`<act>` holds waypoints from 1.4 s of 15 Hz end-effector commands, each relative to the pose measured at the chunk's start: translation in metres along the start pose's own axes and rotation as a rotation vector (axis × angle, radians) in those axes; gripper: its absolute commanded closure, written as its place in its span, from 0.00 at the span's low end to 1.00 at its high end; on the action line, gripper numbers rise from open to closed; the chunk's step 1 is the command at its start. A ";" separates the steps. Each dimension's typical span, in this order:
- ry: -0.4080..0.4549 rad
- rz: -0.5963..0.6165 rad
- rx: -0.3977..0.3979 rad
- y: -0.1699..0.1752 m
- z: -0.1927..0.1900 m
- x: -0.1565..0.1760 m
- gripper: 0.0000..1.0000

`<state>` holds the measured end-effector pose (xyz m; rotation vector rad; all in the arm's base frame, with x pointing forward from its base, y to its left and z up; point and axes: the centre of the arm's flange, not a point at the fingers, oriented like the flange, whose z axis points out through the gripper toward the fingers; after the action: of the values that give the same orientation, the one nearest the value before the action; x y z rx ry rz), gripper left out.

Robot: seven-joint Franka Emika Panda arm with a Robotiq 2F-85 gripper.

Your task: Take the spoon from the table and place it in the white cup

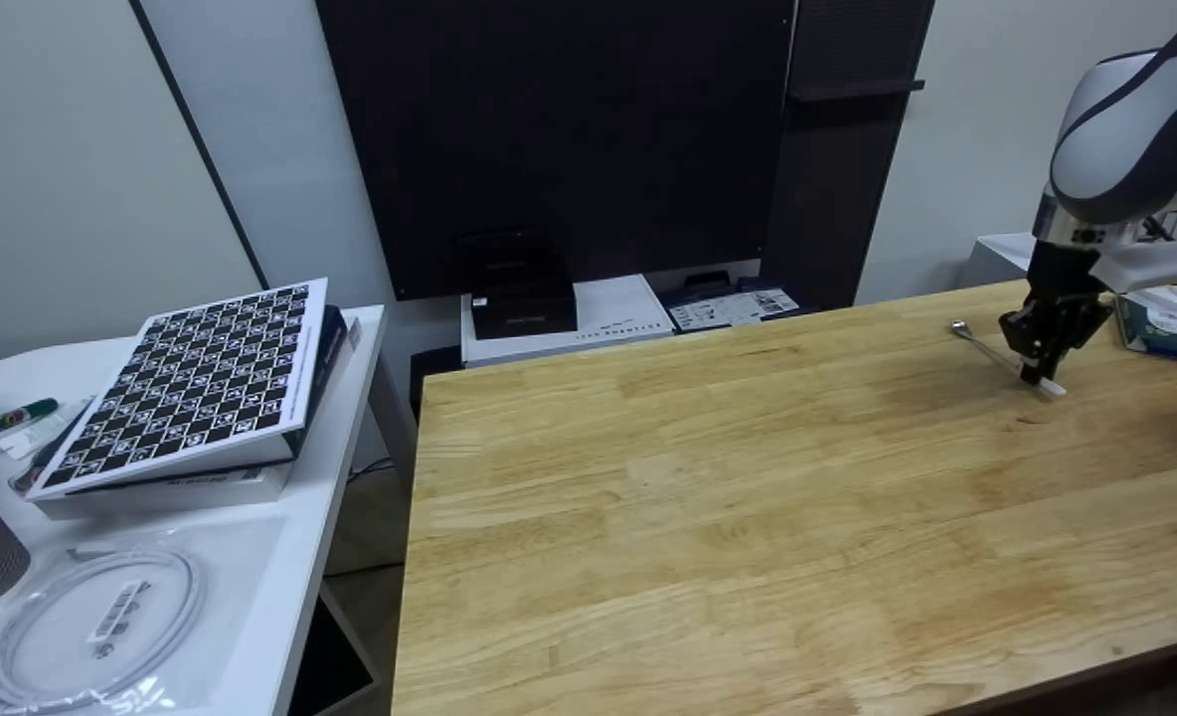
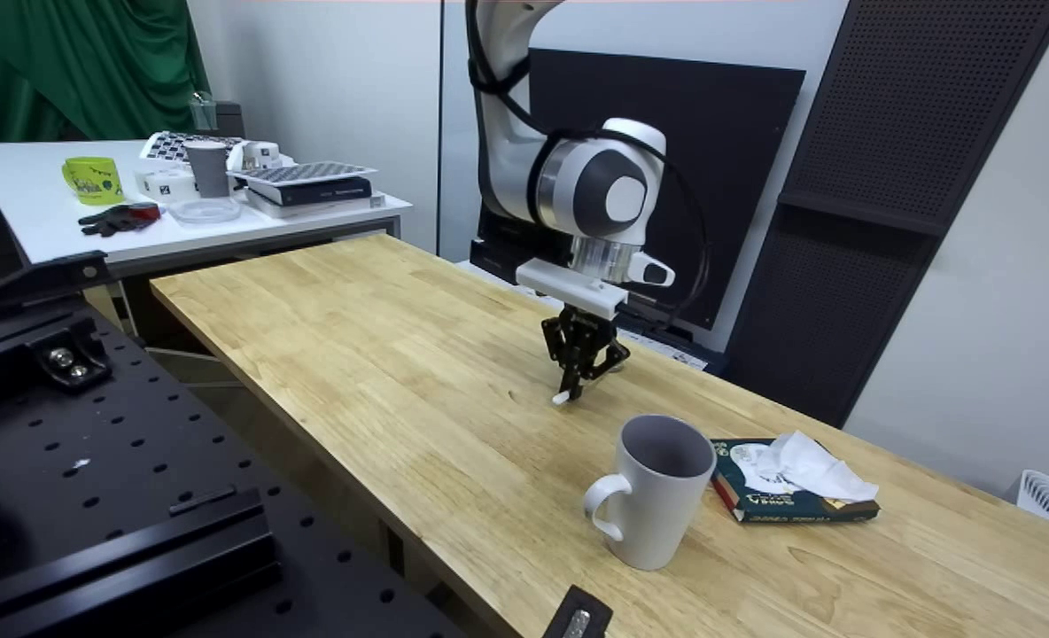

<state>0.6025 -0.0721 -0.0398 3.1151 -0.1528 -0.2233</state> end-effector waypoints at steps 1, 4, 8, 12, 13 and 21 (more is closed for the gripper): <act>-0.043 0.057 0.021 0.008 -0.008 0.022 0.97; -0.072 0.065 0.038 0.017 -0.034 0.020 0.97; -0.118 0.089 0.057 0.036 -0.065 0.010 0.97; -0.155 0.133 0.075 0.061 -0.093 -0.005 0.97; -0.158 0.149 0.077 0.069 -0.100 -0.011 0.97; -0.242 0.238 0.197 0.108 -0.150 -0.072 0.97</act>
<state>0.5737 -0.1677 0.0836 3.1747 -0.5138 -0.5756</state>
